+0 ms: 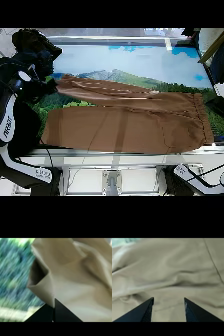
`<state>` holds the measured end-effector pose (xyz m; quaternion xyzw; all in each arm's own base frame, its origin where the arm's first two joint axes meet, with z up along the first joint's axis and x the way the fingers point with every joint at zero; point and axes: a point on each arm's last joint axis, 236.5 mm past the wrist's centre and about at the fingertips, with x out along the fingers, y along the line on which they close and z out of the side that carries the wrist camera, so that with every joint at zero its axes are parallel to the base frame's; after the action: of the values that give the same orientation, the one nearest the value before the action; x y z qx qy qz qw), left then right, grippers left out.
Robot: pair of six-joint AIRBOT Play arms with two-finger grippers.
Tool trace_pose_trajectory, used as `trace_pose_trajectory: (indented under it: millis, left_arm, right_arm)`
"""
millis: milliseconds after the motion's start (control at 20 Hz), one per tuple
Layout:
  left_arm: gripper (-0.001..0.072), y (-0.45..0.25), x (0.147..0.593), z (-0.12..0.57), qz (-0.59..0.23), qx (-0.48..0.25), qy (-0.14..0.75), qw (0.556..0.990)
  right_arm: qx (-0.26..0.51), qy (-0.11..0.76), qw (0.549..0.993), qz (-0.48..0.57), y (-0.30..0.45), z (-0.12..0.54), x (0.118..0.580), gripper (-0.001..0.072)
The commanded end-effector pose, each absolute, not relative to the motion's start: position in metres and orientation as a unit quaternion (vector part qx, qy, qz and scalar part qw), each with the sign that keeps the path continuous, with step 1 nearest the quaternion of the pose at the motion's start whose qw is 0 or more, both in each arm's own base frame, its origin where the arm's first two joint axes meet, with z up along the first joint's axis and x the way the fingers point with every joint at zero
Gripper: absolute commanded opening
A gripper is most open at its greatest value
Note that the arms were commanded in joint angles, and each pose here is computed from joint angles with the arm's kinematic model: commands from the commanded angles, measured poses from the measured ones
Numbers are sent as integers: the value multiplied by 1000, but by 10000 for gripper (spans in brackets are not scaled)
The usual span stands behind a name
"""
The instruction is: Fold the clothes and pants, and hang the long-sleeved shirts on hangers.
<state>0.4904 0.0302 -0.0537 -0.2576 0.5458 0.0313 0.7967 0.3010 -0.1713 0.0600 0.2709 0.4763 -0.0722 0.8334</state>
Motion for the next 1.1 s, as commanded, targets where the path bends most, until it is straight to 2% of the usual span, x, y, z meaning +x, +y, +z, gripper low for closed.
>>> trace_pose_trajectory:
  millis: [0,150,250,300,350,400,600,750,800,900,1050]
  left_arm:
    - [15,30,445,-85,45,-236,615,751]
    - [16,37,418,-105,77,-239,645,721]
    - [27,33,425,-98,76,-260,631,727]
    - [122,31,437,-87,72,-272,608,743]
    - [483,31,448,-73,68,-279,583,760]
    - [720,35,458,-55,68,-278,557,779]
    - [720,57,476,14,75,-266,476,835]
    - [718,75,525,81,82,-278,323,901]
    - [718,76,534,85,82,-276,311,906]
    - [718,72,538,66,71,-263,348,897]
    - [719,72,542,47,70,-261,370,889]
  right_arm:
    - [290,504,810,-80,-170,27,278,434]
    - [299,504,805,-87,-169,12,276,434]
    - [299,500,807,-89,-170,12,277,433]
    - [301,498,808,-88,-169,13,278,434]
    - [304,495,809,-87,-169,14,280,434]
    - [306,494,810,-86,-168,14,281,434]
    - [305,486,814,-91,-171,15,284,434]
    - [331,417,841,-100,-181,34,313,434]
    - [334,383,854,-112,-189,43,326,434]
    - [318,356,869,-130,-200,50,344,434]
    - [333,369,860,-118,-205,45,360,434]
